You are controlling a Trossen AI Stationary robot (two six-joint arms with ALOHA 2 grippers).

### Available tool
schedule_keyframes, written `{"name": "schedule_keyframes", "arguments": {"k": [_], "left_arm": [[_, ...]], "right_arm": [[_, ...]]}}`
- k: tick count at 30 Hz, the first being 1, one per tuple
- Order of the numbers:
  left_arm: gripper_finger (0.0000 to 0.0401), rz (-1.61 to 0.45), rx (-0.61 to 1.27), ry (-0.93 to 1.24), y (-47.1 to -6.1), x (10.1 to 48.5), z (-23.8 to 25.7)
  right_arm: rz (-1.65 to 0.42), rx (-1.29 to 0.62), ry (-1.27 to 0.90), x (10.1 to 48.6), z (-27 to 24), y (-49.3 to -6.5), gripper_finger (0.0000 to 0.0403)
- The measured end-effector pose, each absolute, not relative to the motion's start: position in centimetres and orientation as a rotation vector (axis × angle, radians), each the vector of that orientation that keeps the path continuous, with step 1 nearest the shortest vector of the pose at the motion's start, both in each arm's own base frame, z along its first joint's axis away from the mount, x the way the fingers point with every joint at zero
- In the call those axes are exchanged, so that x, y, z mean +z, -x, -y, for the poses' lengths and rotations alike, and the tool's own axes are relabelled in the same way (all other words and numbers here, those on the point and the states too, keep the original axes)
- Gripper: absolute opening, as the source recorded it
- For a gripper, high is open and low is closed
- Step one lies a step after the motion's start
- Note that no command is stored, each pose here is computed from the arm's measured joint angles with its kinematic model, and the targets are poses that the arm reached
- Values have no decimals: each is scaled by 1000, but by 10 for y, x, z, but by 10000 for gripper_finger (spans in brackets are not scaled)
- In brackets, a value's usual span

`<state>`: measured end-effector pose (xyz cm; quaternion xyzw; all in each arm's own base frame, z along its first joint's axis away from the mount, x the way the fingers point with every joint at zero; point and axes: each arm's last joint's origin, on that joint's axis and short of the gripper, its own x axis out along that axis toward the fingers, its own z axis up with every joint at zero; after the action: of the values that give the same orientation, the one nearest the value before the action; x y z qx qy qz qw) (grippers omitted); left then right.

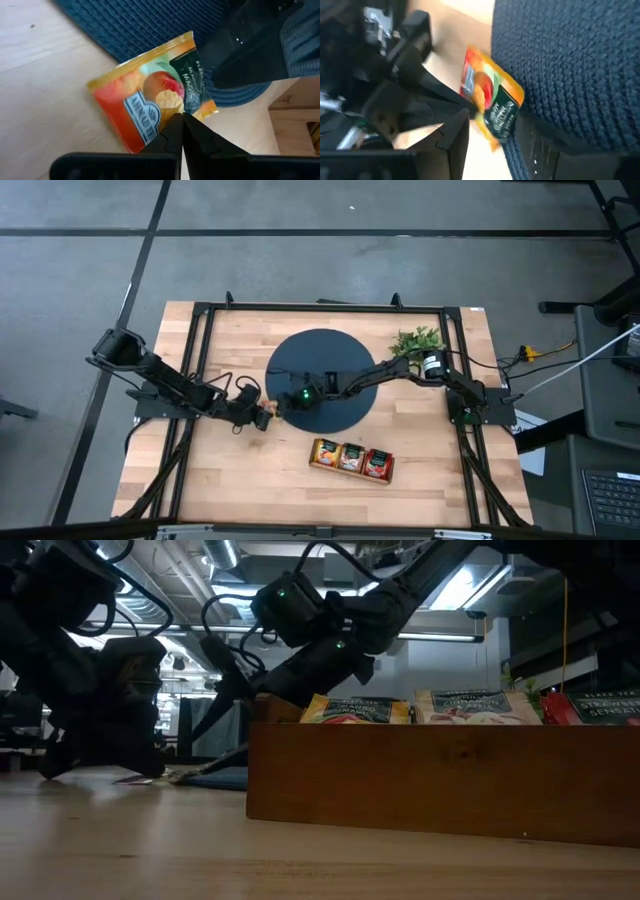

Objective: Pick & Place Tea
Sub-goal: Put the yellow tea bag into the left section of the wooden organizer

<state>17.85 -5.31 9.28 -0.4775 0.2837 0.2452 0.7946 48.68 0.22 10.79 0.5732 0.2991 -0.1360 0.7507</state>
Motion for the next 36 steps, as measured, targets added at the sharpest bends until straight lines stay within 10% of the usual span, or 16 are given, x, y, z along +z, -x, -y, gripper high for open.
{"name": "schedule_keyframes", "arguments": {"k": [8,19,36], "left_arm": [[3,-603,517,1030,-179,93,53],[3,-604,512,1021,-179,94,54],[3,-566,117,1056,-186,126,63]], "right_arm": [[-641,-305,-1251,107,0,-487,142],[-649,-300,-1223,106,0,-487,10],[-697,-212,-1201,106,4,-486,4]]}}
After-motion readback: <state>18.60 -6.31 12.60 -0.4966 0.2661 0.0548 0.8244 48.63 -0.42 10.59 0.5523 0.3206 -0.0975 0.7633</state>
